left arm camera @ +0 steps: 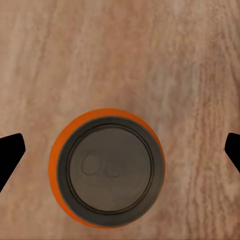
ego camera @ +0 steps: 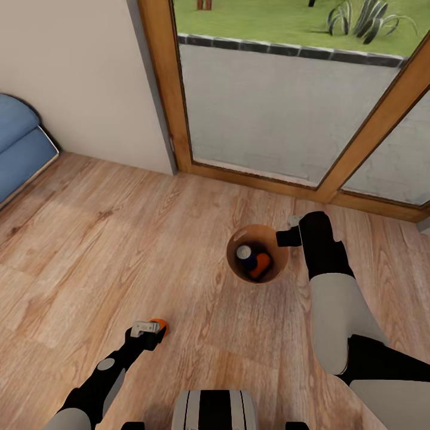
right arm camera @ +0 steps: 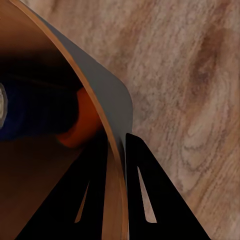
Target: Put the three can of soda from the living room inside the tash can in the kitchen.
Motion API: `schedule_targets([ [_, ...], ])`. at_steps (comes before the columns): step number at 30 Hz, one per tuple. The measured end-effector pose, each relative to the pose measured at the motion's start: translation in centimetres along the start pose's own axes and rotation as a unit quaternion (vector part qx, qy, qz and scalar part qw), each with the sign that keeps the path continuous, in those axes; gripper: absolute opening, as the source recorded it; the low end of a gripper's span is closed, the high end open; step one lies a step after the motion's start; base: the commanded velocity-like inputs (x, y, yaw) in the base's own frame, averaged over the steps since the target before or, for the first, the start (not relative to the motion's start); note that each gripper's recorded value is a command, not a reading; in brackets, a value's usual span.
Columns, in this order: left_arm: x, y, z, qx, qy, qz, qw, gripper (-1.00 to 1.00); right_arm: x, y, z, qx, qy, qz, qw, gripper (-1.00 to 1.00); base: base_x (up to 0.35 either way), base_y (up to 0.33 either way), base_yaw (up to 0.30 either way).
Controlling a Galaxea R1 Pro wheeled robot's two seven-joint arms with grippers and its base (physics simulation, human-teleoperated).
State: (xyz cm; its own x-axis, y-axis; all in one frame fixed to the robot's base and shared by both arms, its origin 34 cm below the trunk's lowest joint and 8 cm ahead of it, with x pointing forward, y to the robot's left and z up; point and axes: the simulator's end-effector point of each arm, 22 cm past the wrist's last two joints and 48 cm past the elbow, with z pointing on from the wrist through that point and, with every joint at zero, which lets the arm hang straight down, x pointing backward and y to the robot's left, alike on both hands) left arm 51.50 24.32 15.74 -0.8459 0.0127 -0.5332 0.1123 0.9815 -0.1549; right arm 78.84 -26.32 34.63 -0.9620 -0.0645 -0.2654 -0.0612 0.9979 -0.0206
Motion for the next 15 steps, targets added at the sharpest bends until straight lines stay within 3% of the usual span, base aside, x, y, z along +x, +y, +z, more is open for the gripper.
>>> schedule_targets([
  [9, 1.4, 0.4, 1.4, -0.001, -0.001, 0.0, 1.0, 1.0, 1.0, 0.2, 1.8, 0.0, 0.0, -0.001, 1.0, -1.0, 0.0, 0.0, 0.0],
  [15, 1.3, 0.4, 1.4, -0.001, -0.002, 0.0, 1.0, 1.0, 1.0, -0.1, 1.7, 0.004, -0.001, -0.003, 1.0, -1.0, 0.0, 0.0, 0.0],
])
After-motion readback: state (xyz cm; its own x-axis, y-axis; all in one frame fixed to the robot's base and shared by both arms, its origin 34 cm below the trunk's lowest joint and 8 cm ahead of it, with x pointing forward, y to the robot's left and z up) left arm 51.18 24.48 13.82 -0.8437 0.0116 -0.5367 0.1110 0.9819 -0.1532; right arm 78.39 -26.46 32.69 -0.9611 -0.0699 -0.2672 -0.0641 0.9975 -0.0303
